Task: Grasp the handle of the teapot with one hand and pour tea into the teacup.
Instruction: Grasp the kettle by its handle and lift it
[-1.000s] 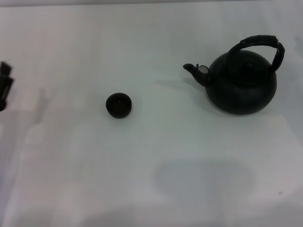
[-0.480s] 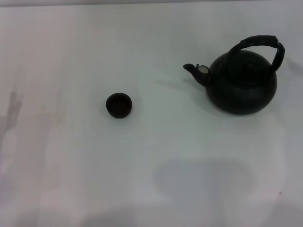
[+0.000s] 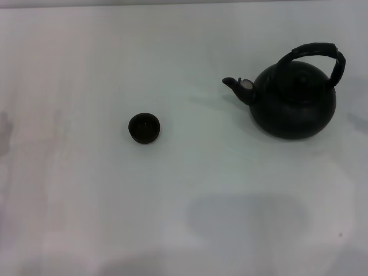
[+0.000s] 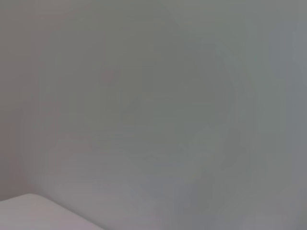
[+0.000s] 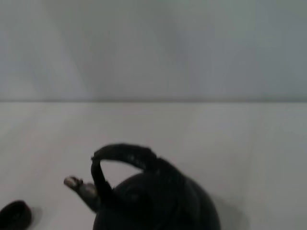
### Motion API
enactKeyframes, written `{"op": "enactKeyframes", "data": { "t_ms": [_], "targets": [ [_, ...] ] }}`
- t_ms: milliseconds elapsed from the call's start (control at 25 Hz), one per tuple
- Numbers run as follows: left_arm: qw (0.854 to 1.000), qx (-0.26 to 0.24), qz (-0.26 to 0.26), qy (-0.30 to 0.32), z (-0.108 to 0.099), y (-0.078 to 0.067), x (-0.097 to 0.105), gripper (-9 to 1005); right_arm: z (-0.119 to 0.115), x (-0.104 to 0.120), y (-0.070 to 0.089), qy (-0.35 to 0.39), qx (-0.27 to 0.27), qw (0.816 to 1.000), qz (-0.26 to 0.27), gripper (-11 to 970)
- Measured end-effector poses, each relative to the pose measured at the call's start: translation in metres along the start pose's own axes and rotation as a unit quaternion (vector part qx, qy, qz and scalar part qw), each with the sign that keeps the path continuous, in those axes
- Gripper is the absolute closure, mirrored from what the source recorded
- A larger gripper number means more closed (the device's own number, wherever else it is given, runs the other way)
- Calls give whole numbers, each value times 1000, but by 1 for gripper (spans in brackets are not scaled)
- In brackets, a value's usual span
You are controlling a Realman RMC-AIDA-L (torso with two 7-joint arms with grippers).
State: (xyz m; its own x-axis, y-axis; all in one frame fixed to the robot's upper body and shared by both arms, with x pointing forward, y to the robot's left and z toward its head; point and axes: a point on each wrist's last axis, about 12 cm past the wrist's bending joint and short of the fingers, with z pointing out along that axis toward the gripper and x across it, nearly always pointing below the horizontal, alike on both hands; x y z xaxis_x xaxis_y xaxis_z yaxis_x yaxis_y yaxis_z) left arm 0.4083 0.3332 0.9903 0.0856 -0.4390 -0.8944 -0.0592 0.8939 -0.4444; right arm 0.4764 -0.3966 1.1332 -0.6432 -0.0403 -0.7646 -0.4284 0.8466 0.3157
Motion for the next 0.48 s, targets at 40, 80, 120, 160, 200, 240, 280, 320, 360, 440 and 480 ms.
{"op": "enactKeyframes", "data": {
  "t_ms": [40, 80, 120, 160, 200, 240, 280, 320, 360, 440, 480],
  "targets": [
    [1000, 0, 0, 0, 1, 0, 0, 194, 5, 4, 1, 6, -3, 1000, 2, 148],
    [1000, 1, 0, 0, 2, 0, 0, 194, 11, 7, 3, 12, -6, 1000, 3, 148],
    [1000, 1, 0, 0, 3, -1, 0, 194, 17, 9, 4, 17, -7, 1000, 2, 148],
    [1000, 2, 0, 1, 4, -1, 0, 194, 24, 10, 5, 22, -6, 1000, 0, 148],
    [1000, 3, 0, 1, 5, -2, 0, 194, 29, 11, 6, 25, -3, 1000, -2, 148],
    [1000, 4, 0, 1, 6, -2, 0, 194, 34, 12, 6, 26, 0, 1000, -3, 148],
    [1000, 5, 0, 1, 7, -3, 0, 194, 38, 11, 6, 26, 1, 1000, -4, 148],
    [1000, 6, 0, 1, 8, -3, 0, 194, 40, 10, 6, 24, 2, 1000, -4, 148],
    [1000, 6, 0, 1, 9, -3, 0, 194, 42, 9, 7, 19, 0, 1000, -2, 148],
    [1000, 6, 0, 1, 9, -3, 0, 194, 44, 6, 7, 7, -2, 1000, 1, 147],
    [1000, 6, 1, 1, 9, -3, 0, 194, 44, 5, 7, 0, -1, 1000, 3, 147]
  ]
}}
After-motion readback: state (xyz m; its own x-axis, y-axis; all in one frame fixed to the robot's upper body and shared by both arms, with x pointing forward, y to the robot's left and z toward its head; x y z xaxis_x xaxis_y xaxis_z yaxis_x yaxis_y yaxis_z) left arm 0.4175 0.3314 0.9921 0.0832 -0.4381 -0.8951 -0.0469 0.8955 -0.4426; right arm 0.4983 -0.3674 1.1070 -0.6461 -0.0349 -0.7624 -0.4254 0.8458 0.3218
